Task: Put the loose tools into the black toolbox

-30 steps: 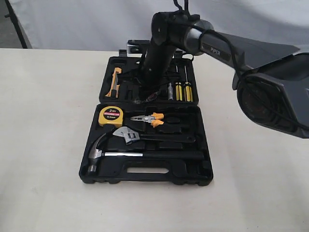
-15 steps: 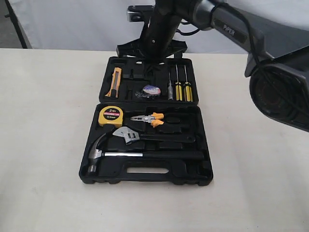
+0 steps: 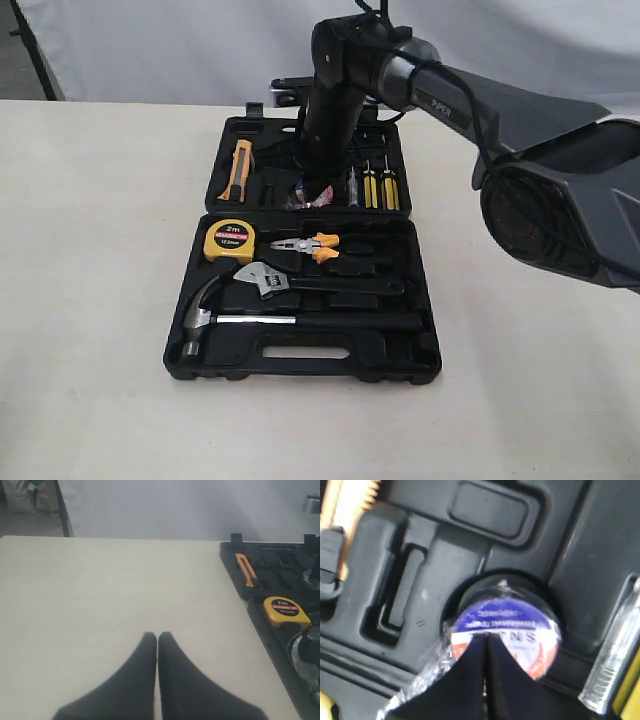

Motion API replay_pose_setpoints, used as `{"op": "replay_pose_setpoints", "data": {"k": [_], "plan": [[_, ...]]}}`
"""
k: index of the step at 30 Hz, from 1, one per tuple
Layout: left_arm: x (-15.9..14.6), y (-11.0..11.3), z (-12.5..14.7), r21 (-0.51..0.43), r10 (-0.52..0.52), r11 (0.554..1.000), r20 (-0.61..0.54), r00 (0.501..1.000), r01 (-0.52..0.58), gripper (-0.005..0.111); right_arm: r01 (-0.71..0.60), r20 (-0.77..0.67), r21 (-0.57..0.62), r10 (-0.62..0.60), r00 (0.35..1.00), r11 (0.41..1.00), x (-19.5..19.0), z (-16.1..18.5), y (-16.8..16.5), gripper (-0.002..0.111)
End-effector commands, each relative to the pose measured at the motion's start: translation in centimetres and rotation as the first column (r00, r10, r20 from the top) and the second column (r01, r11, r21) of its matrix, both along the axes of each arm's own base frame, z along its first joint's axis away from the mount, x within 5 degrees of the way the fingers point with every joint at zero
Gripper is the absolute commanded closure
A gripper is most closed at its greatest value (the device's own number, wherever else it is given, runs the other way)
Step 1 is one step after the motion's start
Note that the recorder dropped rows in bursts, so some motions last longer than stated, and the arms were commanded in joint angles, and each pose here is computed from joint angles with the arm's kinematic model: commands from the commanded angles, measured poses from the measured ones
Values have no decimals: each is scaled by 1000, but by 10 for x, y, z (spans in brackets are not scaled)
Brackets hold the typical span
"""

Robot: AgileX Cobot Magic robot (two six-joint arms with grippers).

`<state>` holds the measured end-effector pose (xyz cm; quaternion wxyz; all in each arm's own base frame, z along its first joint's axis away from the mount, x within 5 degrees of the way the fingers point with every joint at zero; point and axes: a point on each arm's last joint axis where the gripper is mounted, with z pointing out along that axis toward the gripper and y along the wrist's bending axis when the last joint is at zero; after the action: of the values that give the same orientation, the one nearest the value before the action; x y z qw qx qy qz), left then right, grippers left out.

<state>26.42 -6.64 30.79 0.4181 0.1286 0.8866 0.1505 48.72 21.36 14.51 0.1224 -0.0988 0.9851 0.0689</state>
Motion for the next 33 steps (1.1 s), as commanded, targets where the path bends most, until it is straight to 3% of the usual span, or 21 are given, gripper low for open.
{"op": "replay_pose_setpoints", "data": {"k": [1, 5, 9, 18, 23, 27, 30, 33], "plan": [[-2, 0, -1, -27, 1, 1000, 5, 1000, -1, 105, 7, 14, -6, -7, 1000, 1000, 0, 10, -4, 109], [-2, 0, -1, -27, 1, 1000, 5, 1000, -1, 105, 16, 78, 19, -18, 997, 1000, 1, 44, -13, 109], [-2, 0, -1, -27, 1, 1000, 5, 1000, -1, 105, 27, 97, 23, -29, 995, 999, 2, 53, -19, 109], [-2, 0, -1, -27, 1, 1000, 5, 1000, -1, 105, 40, 47, 37, -42, 998, 999, 12, -3, -13, 109], [-2, 0, -1, -27, 1, 1000, 5, 1000, -1, 105, 47, 140, 75, -57, 988, 996, 11, 55, -18, 109], [-2, 0, -1, -27, 1, 1000, 5, 1000, -1, 105, 37, 131, 59, -44, 990, 998, -4, 99, -26, 109], [-2, 0, -1, -27, 1, 1000, 5, 1000, -1, 105, 53, 149, 55, -61, 987, 997, -7, 113, -37, 109], [-2, 0, -1, -27, 1, 1000, 5, 1000, -1, 105, 96, 77, 52, -100, 992, 994, -26, 120, -60, 109]]}}
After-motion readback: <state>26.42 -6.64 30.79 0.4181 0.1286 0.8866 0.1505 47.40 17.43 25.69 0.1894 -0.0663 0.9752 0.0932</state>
